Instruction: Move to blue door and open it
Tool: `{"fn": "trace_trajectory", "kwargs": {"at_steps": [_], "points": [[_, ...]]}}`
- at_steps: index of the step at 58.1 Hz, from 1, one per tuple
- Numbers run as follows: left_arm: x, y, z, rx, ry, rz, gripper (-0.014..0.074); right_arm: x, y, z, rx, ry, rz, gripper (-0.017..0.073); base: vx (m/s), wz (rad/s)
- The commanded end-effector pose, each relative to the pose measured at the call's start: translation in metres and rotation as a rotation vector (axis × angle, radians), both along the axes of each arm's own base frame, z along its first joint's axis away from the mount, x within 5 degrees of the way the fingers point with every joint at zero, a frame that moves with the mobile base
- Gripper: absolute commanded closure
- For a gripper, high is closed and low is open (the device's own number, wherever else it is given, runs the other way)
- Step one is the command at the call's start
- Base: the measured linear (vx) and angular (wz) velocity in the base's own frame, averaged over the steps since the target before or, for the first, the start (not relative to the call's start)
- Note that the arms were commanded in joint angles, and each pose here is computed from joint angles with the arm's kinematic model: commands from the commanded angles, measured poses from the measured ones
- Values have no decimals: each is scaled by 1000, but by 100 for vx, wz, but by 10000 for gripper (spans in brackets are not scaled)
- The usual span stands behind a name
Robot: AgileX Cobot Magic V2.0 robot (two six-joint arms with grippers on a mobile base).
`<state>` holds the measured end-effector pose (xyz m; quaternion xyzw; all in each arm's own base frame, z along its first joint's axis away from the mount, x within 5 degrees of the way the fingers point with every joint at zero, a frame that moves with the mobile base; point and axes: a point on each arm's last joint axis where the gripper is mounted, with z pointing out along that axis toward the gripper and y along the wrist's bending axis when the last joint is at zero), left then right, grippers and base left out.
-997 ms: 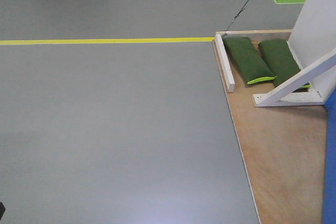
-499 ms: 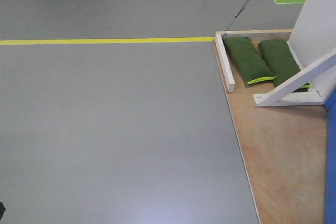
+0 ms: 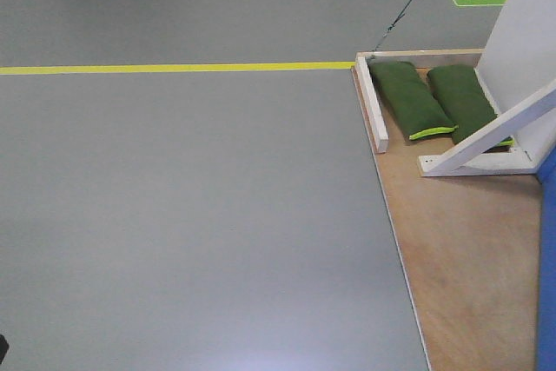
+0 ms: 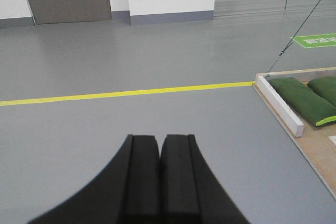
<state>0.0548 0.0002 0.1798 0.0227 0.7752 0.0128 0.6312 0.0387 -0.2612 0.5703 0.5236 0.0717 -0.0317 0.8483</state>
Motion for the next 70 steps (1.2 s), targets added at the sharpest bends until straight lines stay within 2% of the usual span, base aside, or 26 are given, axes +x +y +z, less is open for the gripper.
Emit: {"fn": "trace_trajectory", "kwargs": {"at_steps": [1, 6, 20, 34, 40, 48, 54, 55, 58, 62, 70], "points": [[-1, -1, 19, -12, -129, -5, 521, 11, 22, 13, -14, 81, 127, 551, 0, 0], [-1, -1, 19, -12, -129, -5, 521, 17, 28, 12, 6, 122, 200, 551, 0, 0], [-1, -1, 19, -12, -129, -5, 521, 25, 52, 17, 7, 188, 311, 551, 0, 0], [-1, -1, 19, -12, -129, -5, 521, 40, 81, 13, 53, 311, 534, 551, 0, -1], [-1, -1, 19, -12, -129, -5, 521, 48, 98, 13, 61, 321, 677, 551, 0, -1], [-1, -1, 19, -12, -129, -5, 521, 59, 129, 12, 64, 362, 942, 551, 0, 0], [-1, -1, 19, -12, -129, -5, 521, 70, 157, 7, 59, 432, 1175, 551, 0, 0], [-1, -1, 19, -12, -129, -5, 521, 75, 172, 5, 47, 469, 1290, 551, 0, -1], [-1, -1, 19, -12, -129, -5, 521, 79, 183, 4, 34, 496, 1370, 551, 0, -1], [-1, -1, 19, -12, -129, -5, 521, 83, 194, 5, 11, 502, 1436, 551, 0, -2], [-1, -1, 19, -12, -129, -5, 521, 92, 204, 10, -35, 449, 1480, 551, 0, 0]]}}
